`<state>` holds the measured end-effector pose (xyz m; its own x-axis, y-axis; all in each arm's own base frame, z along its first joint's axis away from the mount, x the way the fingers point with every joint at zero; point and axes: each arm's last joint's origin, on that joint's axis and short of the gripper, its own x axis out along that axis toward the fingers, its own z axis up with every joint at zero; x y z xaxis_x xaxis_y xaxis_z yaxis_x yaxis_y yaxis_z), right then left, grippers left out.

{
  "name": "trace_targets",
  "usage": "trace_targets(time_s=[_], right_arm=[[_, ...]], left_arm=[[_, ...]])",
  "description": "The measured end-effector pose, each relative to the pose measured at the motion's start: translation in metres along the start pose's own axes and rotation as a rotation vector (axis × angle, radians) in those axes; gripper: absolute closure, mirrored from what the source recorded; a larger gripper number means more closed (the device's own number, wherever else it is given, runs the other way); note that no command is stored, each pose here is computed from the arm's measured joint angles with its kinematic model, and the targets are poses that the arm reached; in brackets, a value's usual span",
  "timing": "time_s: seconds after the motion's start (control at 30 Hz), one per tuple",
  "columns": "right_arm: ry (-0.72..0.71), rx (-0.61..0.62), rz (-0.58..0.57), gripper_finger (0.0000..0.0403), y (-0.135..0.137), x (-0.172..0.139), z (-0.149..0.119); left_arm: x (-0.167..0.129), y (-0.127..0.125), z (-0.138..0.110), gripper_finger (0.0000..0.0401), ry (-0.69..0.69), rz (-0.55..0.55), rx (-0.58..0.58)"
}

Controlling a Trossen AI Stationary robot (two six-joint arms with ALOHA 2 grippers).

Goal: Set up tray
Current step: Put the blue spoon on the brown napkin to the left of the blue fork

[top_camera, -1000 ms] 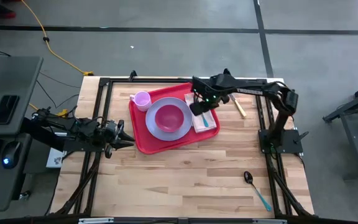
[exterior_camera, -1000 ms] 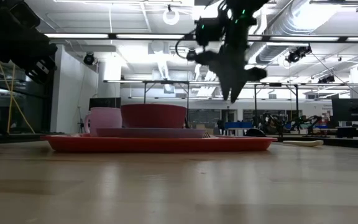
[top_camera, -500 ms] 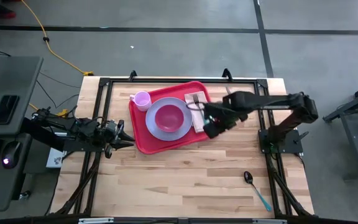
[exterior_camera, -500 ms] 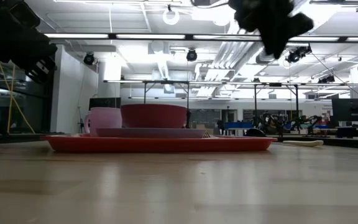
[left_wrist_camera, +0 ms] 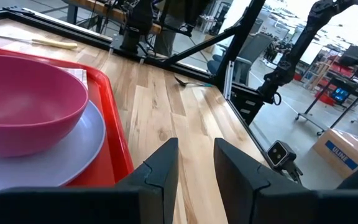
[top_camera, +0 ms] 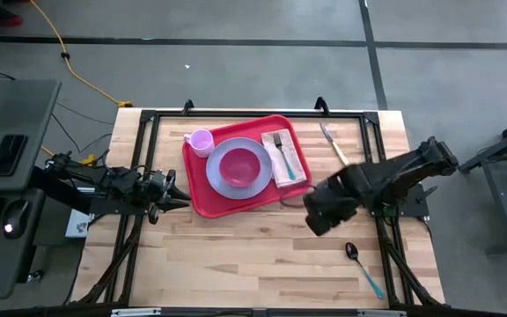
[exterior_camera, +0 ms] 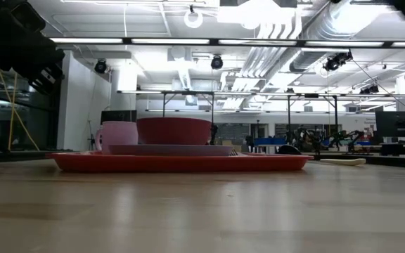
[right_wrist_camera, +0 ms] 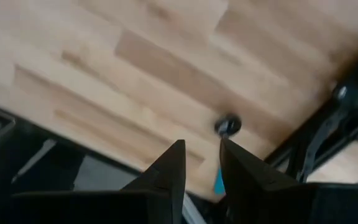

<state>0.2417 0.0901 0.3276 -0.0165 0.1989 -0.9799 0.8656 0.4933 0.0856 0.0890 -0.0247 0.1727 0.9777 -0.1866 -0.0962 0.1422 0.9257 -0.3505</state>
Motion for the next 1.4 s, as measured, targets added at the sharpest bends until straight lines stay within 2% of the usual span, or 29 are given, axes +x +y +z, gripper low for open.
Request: trace_targets(time_s=[0.37,0.6,0.77,1.03,1.3,1.4], right_arm=[[0.031,0.031,-0.051,0.0324,0.003,0.014,-0.068],[0.139,0.049,-0.017,0.0324,0.007,0.058,-0.098],[0.200,0.069,-0.035,0.0324,0.001,0.098,-0.101],[0.267,0.112,-0.086,0.0324,-0.017,0.150,-0.091],[0.251,0.126,-0.139,0.0324,-0.034,0.174,-0.083],[0.258,0.109,-0.120,0.0324,-0.035,0.179,-0.083]], left_arm=[[0.000,0.000,0.000,0.0267,0.000,0.001,-0.001],[0.000,0.000,0.000,0.0267,0.000,0.001,-0.001],[0.000,0.000,0.000,0.0267,0.001,0.002,-0.001],[0.000,0.000,0.000,0.0267,0.001,0.001,-0.030],[0.000,0.000,0.000,0.0267,0.001,0.001,-0.056],[0.000,0.000,0.000,0.0267,0.001,0.001,-0.057]])
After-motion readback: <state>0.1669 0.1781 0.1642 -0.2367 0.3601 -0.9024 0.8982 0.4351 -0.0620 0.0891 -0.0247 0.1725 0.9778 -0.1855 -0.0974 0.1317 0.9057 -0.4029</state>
